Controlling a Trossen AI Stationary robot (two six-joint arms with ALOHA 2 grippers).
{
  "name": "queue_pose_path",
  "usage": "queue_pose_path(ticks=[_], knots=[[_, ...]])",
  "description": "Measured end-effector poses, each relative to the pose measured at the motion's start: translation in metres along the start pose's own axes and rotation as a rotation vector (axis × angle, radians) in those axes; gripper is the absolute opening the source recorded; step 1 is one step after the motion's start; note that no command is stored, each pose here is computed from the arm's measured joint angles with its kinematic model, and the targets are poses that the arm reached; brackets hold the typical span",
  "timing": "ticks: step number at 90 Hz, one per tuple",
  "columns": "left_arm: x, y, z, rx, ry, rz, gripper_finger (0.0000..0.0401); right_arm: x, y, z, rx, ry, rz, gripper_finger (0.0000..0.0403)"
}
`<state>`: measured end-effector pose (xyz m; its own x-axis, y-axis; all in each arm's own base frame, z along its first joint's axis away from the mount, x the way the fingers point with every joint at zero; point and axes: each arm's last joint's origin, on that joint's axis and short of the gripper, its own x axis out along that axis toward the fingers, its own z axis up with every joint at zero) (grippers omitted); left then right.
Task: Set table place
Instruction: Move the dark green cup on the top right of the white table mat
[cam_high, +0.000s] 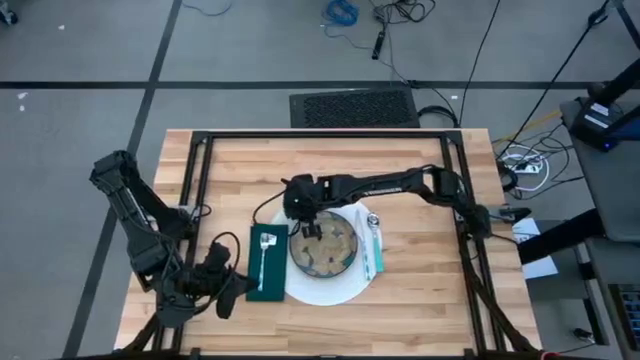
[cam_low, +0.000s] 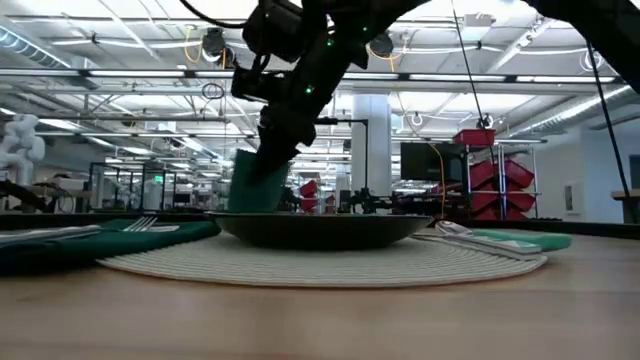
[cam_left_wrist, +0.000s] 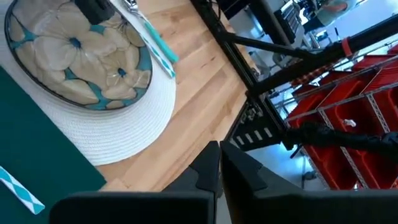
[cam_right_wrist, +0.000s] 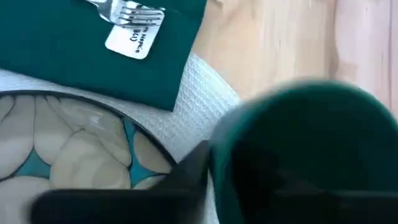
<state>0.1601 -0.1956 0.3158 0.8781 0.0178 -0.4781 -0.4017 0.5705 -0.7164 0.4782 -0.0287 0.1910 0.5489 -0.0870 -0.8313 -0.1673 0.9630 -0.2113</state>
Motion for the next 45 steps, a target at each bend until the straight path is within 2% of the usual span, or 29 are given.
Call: queue_pose_path(ticks=[11,24,36,45], knots=[[0.0,0.001,0.0,0.025,0.0,0.005,0.0,-0.01,0.01,0.008,-0.033,-0.013,-0.066,0.0003],[0.0,0.001,0.001,0.052,-0.018,0.005,0.0,-0.051,0.02,0.02,-0.04,-0.065,-0.052,0.0001],[0.0,0.001,0.001,0.104,-0.025,0.007,0.0,-0.089,0.02,0.011,0.064,0.036,-0.036,0.0001],[0.004,0.001,0.004,0.134,-0.037,0.018,0.0,-0.112,0.011,-0.004,0.197,0.151,-0.024,0.0001]])
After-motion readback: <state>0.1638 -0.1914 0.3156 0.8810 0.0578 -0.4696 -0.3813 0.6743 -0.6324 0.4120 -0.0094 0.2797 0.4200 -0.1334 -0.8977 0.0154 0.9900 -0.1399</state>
